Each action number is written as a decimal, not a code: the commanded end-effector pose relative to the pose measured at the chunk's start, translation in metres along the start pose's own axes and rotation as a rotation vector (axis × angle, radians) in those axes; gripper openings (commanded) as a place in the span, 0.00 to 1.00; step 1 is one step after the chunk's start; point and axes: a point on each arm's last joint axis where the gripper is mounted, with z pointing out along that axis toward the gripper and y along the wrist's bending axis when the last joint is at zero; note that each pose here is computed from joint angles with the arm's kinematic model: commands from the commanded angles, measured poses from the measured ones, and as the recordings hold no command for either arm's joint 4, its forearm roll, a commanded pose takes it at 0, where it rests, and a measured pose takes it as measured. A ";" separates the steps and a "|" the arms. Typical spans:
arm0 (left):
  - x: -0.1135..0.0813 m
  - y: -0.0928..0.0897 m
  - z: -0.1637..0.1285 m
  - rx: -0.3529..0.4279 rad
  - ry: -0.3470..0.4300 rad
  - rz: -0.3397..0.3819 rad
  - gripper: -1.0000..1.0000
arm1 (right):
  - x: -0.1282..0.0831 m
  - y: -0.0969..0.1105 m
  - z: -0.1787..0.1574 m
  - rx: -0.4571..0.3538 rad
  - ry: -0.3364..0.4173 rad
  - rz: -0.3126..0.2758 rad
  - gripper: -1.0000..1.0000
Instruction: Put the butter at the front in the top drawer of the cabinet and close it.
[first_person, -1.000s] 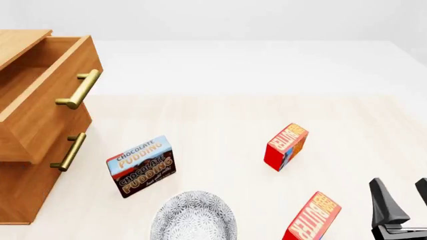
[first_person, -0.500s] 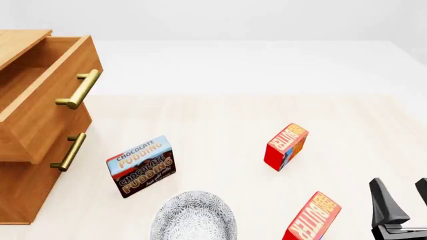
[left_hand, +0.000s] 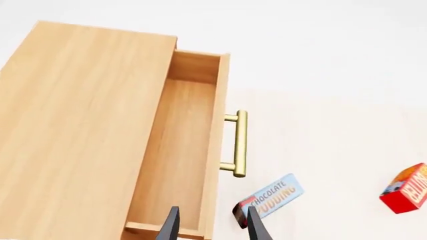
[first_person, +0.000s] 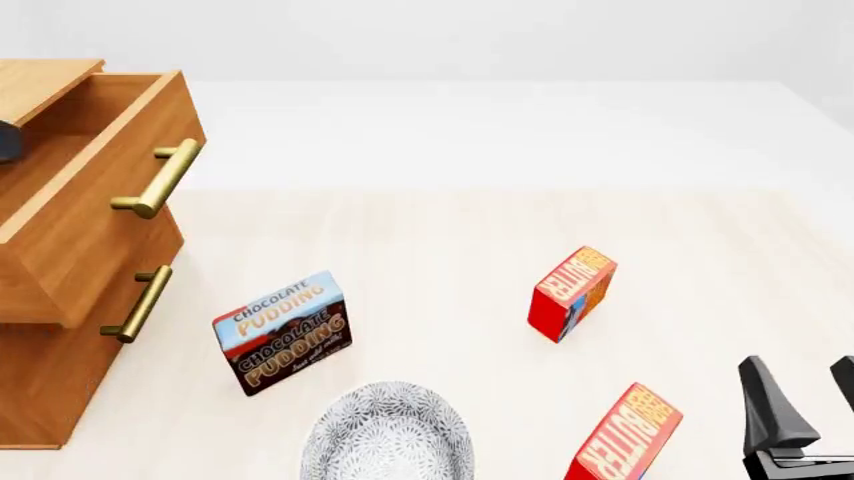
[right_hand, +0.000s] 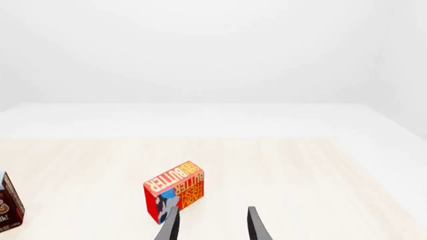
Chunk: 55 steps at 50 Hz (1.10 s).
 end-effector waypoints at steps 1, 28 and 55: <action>0.003 0.000 0.025 -0.002 0.037 -0.005 1.00 | 0.000 0.000 0.000 0.000 0.000 0.000 1.00; 0.001 -0.003 0.070 0.005 0.115 0.015 1.00 | 0.000 0.000 0.000 0.000 0.000 0.000 1.00; 0.011 -0.005 0.101 0.012 0.169 0.017 1.00 | 0.000 0.000 0.000 0.000 0.000 0.000 1.00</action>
